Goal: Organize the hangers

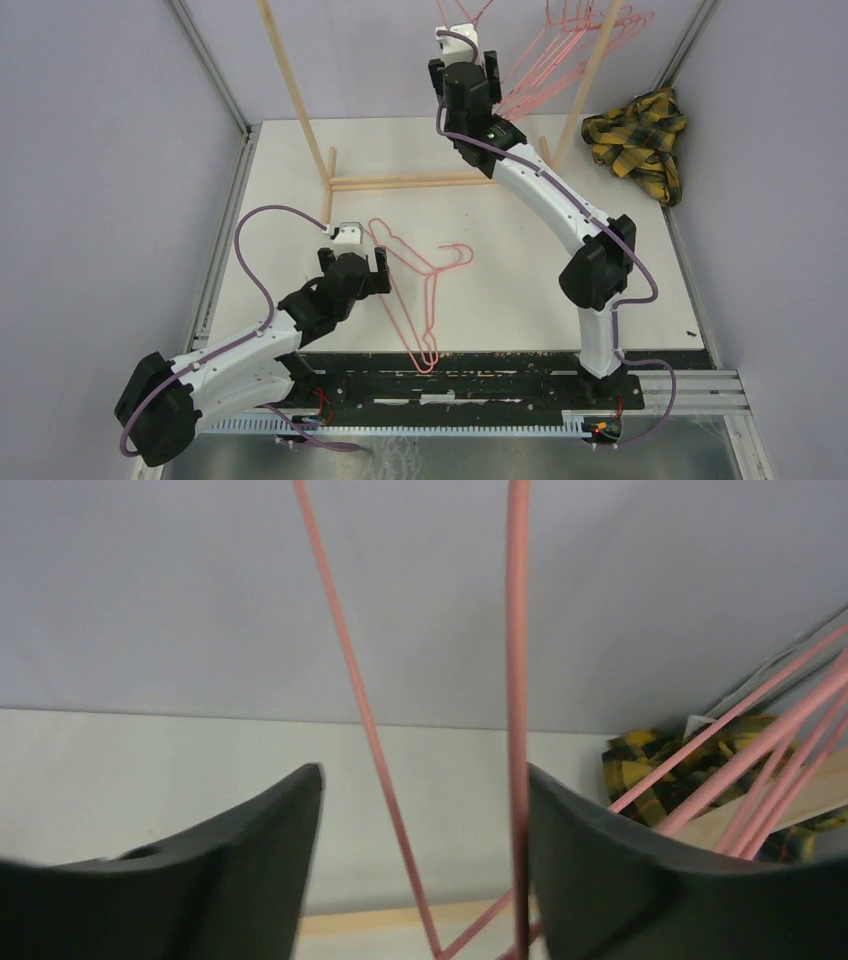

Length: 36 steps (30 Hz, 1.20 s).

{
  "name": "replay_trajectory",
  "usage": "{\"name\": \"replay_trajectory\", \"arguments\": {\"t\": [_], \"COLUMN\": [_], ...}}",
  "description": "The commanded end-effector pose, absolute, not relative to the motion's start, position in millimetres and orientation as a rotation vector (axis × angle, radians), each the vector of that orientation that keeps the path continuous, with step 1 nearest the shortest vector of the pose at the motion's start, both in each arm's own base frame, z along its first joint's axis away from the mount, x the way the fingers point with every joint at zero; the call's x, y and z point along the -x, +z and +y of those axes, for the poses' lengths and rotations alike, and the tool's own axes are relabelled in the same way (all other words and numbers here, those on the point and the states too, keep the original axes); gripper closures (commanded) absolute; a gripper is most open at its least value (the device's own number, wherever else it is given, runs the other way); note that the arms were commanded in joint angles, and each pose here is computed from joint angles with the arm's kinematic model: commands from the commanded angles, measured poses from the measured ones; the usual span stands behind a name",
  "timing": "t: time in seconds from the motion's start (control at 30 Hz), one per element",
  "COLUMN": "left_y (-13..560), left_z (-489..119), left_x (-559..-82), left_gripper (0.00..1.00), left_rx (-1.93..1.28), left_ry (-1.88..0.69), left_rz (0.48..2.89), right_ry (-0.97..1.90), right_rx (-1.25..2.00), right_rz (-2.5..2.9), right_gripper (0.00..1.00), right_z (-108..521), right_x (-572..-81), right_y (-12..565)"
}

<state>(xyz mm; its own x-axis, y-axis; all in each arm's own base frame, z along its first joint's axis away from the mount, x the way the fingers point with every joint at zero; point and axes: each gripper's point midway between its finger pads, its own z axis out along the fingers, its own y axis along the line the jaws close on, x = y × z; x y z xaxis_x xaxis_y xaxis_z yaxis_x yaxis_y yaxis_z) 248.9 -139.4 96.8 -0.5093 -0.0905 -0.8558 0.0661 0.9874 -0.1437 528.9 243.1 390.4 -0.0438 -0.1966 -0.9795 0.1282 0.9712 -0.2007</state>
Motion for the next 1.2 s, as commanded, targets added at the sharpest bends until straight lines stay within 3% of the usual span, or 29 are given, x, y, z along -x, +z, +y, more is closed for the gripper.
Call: {"name": "replay_trajectory", "arguments": {"t": [0.0, 0.1, 0.47, 0.63, 0.8, 1.17], "left_y": [112, 111, 97, 89, 80, 58], "left_z": [-144, -144, -146, -149, -148, -135], "left_x": [-257, -257, -260, -261, -262, -261], "left_gripper": [0.01, 0.01, 0.01, 0.01, 0.01, 0.01], "left_rx": [0.059, 0.055, 0.05, 0.046, 0.068, 0.176], "left_ry": [-0.221, -0.217, -0.196, -0.189, -0.176, -0.096], "left_rz": [2.049, 2.052, 2.079, 2.1, 2.119, 2.188], "right_ry": [-0.133, -0.044, 0.208, 0.309, 0.376, 0.469], "right_rx": [-0.041, -0.005, 0.169, 0.282, 0.423, 0.544], "right_rz": [1.5, 1.441, 1.305, 1.35, 1.485, 2.02], "right_gripper": [0.11, 0.0, 0.0, 0.0, 0.04, 0.21], "right_z": [221, 217, 207, 215, 251, 285], "right_x": [-487, -459, -370, -339, -312, -254], "right_y": [448, 466, 517, 511, 453, 224]}}
